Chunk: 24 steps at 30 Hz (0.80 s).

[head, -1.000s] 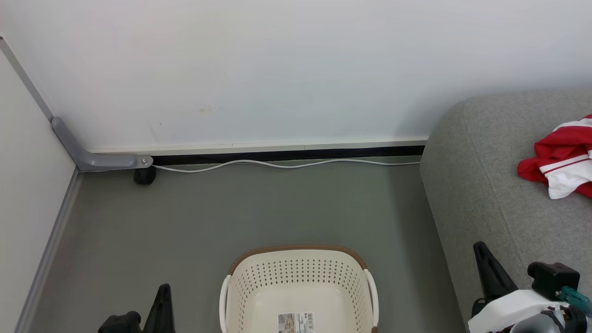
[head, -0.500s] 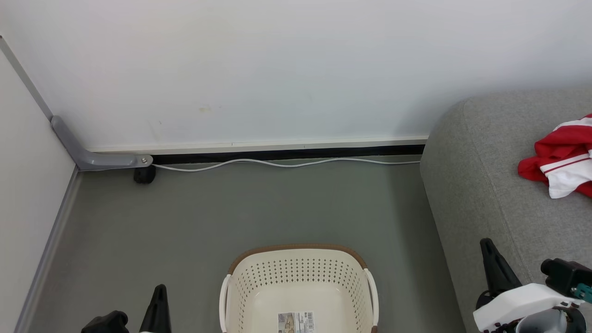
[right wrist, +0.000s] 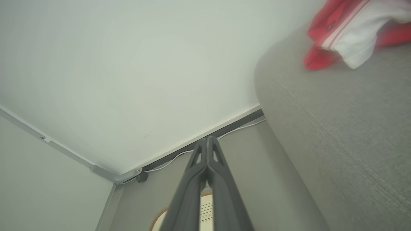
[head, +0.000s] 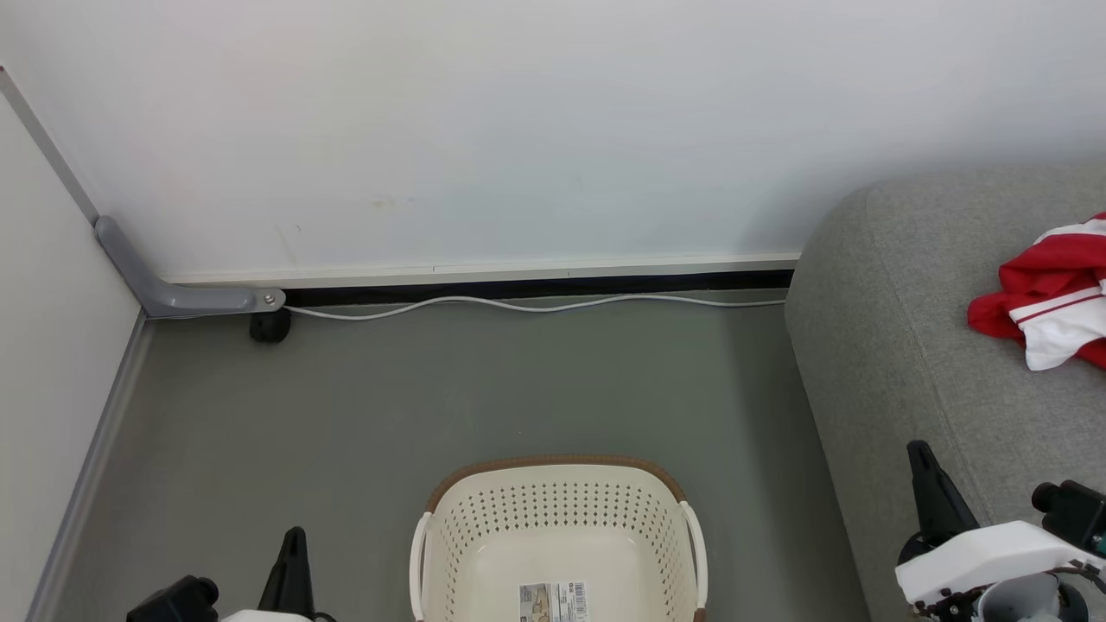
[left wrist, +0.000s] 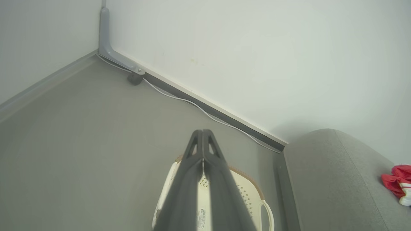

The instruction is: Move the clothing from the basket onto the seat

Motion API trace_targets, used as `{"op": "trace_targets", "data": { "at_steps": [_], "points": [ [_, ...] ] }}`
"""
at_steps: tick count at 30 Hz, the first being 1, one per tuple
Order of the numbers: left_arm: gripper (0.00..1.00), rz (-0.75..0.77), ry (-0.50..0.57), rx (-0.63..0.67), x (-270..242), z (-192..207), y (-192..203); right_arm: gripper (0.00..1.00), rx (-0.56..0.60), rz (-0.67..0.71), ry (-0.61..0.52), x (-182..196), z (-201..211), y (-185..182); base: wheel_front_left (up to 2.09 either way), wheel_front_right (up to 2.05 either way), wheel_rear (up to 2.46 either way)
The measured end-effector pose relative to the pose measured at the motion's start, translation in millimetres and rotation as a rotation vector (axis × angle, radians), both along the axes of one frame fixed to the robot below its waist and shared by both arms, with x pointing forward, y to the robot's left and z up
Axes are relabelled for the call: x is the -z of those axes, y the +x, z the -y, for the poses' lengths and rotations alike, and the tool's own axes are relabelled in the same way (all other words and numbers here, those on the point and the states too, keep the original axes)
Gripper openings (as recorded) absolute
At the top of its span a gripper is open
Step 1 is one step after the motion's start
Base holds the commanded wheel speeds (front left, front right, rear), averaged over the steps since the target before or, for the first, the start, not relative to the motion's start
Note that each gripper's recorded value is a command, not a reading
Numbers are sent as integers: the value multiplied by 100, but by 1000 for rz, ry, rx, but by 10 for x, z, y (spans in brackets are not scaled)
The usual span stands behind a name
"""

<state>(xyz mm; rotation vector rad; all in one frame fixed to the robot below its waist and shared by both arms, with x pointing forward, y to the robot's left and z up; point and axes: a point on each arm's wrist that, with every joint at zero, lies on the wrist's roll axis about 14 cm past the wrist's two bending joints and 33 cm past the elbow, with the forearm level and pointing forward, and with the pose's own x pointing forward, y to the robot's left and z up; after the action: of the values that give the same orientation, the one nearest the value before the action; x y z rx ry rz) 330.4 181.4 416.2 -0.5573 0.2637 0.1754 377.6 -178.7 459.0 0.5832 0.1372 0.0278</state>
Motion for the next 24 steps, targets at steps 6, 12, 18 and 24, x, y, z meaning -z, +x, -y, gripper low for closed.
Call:
{"op": "trace_targets", "data": {
  "at_steps": [6, 12, 18, 24],
  "points": [
    [0, 11, -75, -15, -37, -2, 47, 0, 27, -4, 77, -26, 38, 15, 0, 0, 0],
    [0, 6, -141, -30, -31, -12, 52, 0, 43, -7, 138, -43, 52, 23, 0, 0, 0],
    [0, 18, -209, -39, -66, -11, 91, 0, 66, -10, 202, -56, 91, 30, 0, 0, 0],
    [0, 23, -275, -49, -86, -11, 114, 0, 75, -14, 268, -69, 83, 38, 0, 0, 0]
  ]
}}
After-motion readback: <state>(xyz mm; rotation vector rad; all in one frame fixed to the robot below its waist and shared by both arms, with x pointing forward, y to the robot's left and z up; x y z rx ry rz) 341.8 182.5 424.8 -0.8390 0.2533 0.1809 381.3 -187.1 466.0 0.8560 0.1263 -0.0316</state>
